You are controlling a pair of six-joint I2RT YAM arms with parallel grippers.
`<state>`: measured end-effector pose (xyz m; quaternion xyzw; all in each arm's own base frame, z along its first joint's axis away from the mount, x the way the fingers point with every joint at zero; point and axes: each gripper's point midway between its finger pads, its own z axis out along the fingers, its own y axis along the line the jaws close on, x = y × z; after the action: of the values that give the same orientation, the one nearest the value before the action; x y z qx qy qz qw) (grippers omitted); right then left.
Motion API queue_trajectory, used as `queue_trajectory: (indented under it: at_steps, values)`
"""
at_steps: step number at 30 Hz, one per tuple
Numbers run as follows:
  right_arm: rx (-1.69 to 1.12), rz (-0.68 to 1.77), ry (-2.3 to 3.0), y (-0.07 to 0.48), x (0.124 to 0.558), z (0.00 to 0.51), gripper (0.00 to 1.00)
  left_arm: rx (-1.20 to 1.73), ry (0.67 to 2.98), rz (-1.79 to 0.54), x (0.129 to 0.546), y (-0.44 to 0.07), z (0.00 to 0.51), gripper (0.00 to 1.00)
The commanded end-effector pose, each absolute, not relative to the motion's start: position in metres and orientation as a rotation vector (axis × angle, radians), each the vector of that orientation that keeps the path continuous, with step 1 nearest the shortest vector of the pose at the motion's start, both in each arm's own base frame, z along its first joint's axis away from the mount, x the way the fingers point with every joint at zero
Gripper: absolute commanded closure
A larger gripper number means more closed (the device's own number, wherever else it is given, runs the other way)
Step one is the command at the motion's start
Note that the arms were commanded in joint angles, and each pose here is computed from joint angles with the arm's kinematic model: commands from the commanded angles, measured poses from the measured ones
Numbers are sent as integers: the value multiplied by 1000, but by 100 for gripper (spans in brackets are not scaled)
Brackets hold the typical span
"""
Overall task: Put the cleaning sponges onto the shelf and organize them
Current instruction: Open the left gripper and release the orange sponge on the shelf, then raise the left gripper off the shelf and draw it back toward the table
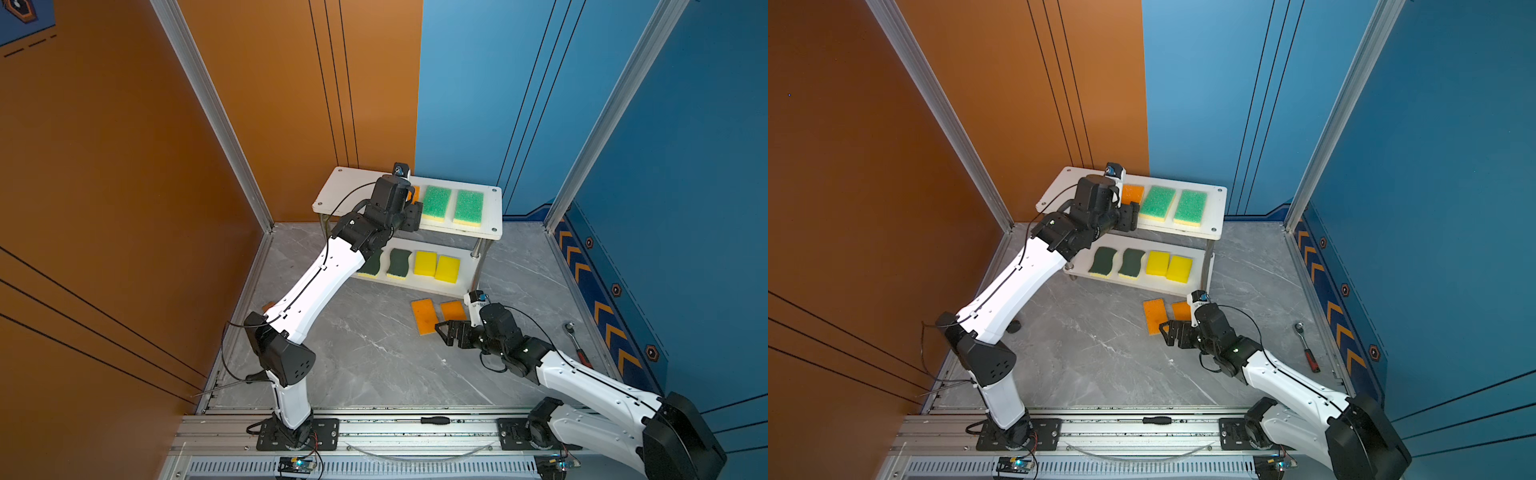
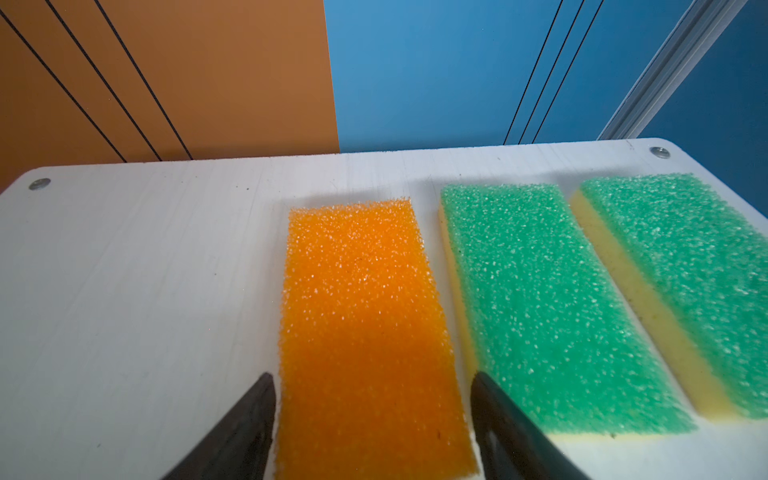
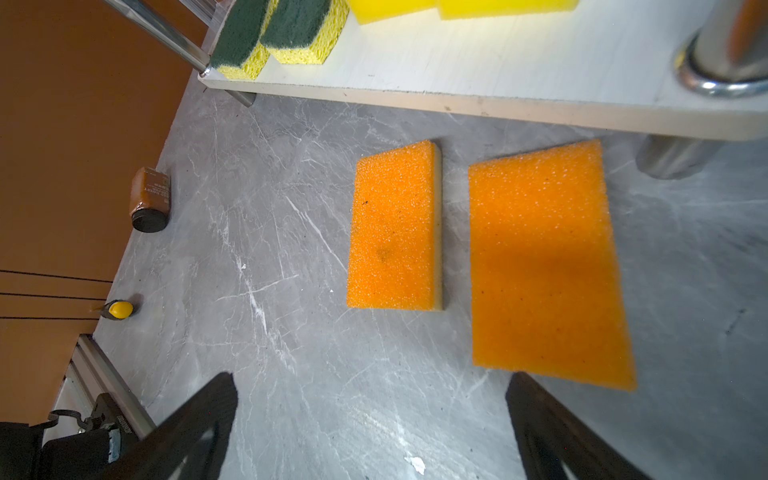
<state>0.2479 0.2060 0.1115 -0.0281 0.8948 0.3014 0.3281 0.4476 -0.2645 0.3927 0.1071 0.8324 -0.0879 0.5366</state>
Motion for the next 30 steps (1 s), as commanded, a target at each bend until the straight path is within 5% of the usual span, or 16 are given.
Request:
queue_trajectory:
  at_steps: [1, 30]
  values:
    - [-52, 766, 2346, 201, 249, 108, 0, 238, 1981, -196, 447, -259, 396, 25]
    - [-47, 767, 2342, 199, 248, 109, 0, 207, 1901, -215, 431, -245, 430, 17]
